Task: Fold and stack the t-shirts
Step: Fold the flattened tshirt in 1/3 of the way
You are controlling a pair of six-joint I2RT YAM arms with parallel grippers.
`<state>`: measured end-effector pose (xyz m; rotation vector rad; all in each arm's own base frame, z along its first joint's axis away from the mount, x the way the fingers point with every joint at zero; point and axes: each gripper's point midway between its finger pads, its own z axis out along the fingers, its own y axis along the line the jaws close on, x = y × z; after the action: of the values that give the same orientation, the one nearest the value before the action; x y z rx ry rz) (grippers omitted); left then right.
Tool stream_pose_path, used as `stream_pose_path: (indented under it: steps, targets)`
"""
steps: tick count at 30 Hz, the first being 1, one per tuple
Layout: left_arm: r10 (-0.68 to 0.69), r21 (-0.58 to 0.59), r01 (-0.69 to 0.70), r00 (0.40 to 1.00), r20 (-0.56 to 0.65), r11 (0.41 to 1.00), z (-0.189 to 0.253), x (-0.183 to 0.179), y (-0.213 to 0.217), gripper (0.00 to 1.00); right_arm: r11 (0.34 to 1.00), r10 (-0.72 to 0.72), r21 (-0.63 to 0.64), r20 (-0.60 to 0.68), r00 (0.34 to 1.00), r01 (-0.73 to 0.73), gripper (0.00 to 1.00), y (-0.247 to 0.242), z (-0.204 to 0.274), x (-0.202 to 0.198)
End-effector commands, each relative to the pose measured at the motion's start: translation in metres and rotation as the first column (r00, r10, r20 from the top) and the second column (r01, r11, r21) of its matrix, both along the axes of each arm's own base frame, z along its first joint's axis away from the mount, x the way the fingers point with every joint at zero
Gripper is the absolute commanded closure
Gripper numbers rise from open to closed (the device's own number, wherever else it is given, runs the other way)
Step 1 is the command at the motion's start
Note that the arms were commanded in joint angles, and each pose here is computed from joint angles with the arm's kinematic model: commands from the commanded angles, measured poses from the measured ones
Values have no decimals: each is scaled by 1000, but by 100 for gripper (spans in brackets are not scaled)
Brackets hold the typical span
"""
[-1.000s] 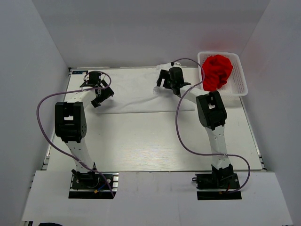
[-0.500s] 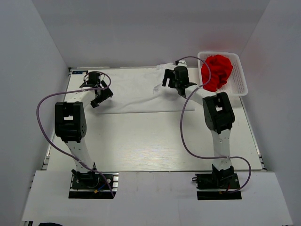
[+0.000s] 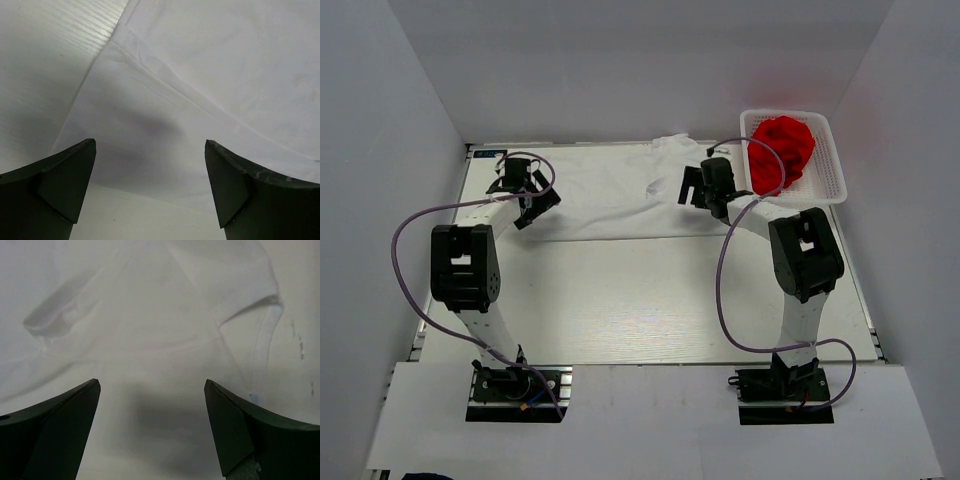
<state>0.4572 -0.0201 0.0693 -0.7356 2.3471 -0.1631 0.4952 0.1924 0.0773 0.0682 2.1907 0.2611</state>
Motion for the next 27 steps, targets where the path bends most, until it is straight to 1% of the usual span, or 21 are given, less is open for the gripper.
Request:
stream_pose_path:
  steps: [1,4,5,7,8,10,11,12,13,14,15,16,17,18,20,21,22,23,25,26,27]
  targets:
    - [20,-13,-20,1000,-17,1000,-11,-2,-1,1,997,40,65,-79,996,-35,10,9,-14,-19]
    - [39,-24,-41,996,-78,999,-27,-19,-1,1,999,23,47,-158,987,-16,10,0,-36,-37]
    - [47,-11,-49,994,-100,999,-35,-26,1,1,999,15,48,-179,984,-6,10,-2,-39,-43]
    - [72,-6,-73,988,-134,997,-44,-40,4,1,999,7,40,-235,972,2,10,-8,-56,-66]
    - [72,-1,-73,981,-182,997,-59,-57,4,1,999,4,52,-231,973,8,10,-9,-50,-72]
    - [91,-10,-95,974,-208,995,-66,-73,4,1,999,-7,48,-303,953,22,10,-18,-73,-100]
    - [85,-15,-91,967,-238,996,-74,-88,2,1,998,-5,51,-293,956,21,10,-20,-65,-105]
    - [88,-25,-98,957,-275,995,-80,-99,0,1,999,-5,38,-317,949,18,10,-24,-73,-119]
    - [88,-22,-99,950,-299,995,-82,-113,1,1,1000,-10,12,-373,928,15,10,-32,-86,-141]
    - [82,-32,-97,945,-317,995,-84,-123,-4,1,999,7,32,-349,937,5,10,-29,-72,-145]
    - [89,-33,-106,939,-332,994,-86,-134,-4,1,1000,11,25,-379,925,-2,10,-35,-81,-162]
    - [113,-23,-132,917,-382,991,-94,-158,-2,1,1000,12,24,-388,922,-3,10,-41,-82,-176]
    - [132,-21,-150,919,-372,988,-87,-164,-1,1,999,29,35,-386,922,-17,10,-40,-77,-185]
    - [161,-4,-179,896,-415,984,-91,-187,2,1,1000,26,23,-412,911,-18,10,-49,-84,-205]
    - [186,14,-198,889,-418,980,-86,-202,6,1,999,37,12,-429,903,-35,10,-53,-80,-223]
    - [186,10,-199,897,-400,980,-80,-210,6,1,999,39,8,-418,908,-39,10,-56,-74,-227]
    - [193,3,-207,903,-384,978,-74,-209,6,1,999,43,-7,-417,908,-50,10,-57,-72,-230]
    - [201,14,-211,905,-374,977,-71,-212,9,1,998,58,-9,-387,920,-66,10,-57,-57,-230]
    - [221,12,-229,924,-310,973,-51,-206,12,1,991,118,-18,-348,930,-132,10,-52,-45,-227]
    - [221,2,-229,935,-278,973,-42,-200,11,1,986,160,8,-293,943,-165,10,-42,-25,-216]
    - [227,-2,-233,947,-226,972,-27,-187,13,1,982,184,8,-270,945,-189,10,-38,-14,-212]
